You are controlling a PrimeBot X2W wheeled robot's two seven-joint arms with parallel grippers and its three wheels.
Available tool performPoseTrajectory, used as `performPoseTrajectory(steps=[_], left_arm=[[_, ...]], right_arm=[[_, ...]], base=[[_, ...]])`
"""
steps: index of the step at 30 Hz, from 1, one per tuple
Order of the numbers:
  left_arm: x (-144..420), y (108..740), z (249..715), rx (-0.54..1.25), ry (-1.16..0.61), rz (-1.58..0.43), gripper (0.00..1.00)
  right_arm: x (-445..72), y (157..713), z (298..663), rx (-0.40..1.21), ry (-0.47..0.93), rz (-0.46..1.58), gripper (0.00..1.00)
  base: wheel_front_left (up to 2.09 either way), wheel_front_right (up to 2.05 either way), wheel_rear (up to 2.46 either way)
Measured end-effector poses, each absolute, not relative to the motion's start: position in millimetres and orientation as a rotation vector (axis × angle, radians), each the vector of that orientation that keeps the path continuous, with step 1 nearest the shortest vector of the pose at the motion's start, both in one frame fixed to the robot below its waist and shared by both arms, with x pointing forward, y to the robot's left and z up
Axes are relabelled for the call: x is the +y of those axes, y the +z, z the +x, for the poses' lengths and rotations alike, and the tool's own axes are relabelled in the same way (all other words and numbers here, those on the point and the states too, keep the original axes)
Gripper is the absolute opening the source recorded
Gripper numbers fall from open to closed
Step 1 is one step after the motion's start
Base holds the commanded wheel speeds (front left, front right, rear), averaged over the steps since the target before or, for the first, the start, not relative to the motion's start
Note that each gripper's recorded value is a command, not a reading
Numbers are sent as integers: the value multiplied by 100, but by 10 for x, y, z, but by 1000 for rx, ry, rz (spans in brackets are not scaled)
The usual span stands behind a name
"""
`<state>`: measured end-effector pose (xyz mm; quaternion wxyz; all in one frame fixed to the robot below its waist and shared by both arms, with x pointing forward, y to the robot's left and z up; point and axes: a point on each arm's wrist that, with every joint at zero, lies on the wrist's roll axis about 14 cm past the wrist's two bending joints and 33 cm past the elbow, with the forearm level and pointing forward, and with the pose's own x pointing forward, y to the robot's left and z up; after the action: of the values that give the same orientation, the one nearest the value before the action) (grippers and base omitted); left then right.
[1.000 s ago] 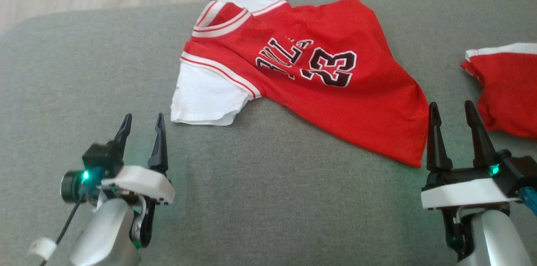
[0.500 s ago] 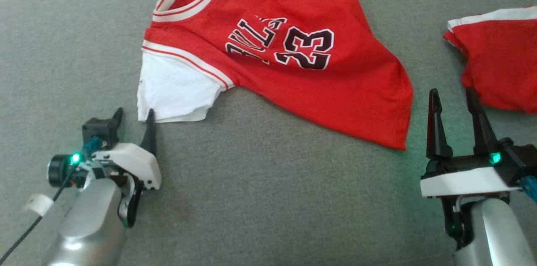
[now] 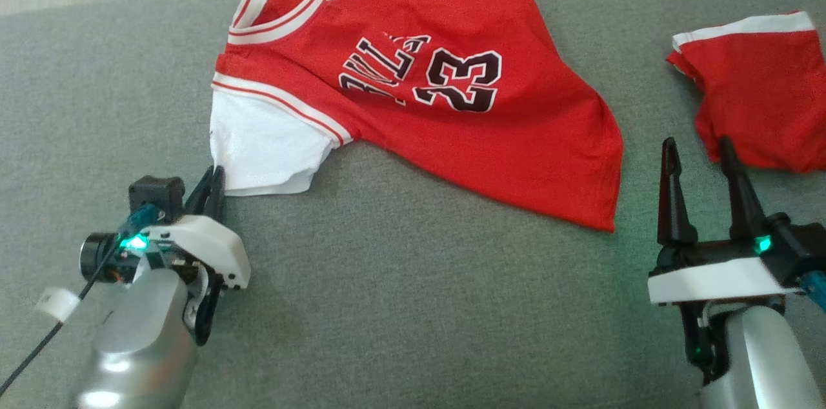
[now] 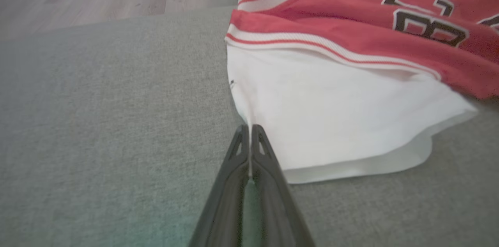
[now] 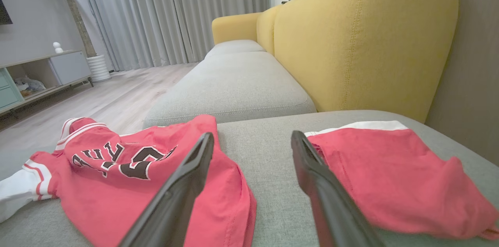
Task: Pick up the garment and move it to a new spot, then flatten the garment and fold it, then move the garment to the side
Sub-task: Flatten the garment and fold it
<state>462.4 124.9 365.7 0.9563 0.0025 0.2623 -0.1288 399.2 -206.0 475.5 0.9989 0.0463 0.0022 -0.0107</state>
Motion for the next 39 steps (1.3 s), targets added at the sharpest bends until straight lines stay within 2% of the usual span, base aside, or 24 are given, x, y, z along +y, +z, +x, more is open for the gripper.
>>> performPoseTrajectory(steps=[7,15,26,39], left_arm=[[1215,4078,4708,337,-247,-64,0],[1234,4658,4735,122,-217,-112,0],[1354,4850,4593,49,-181,-117,0],[1418,4964,4481,14,-172,-106,0]], right_arm=[[-2040,4595,3784,62,-24,107,100],[-1818,4107,3485,240,17,165,100],[-1674,3802,3586,373,27,275,100],[-1521,3578,3761,486,79,242,100]], base=[[0,0,0],[0,0,0],[0,0,0],[0,0,0]])
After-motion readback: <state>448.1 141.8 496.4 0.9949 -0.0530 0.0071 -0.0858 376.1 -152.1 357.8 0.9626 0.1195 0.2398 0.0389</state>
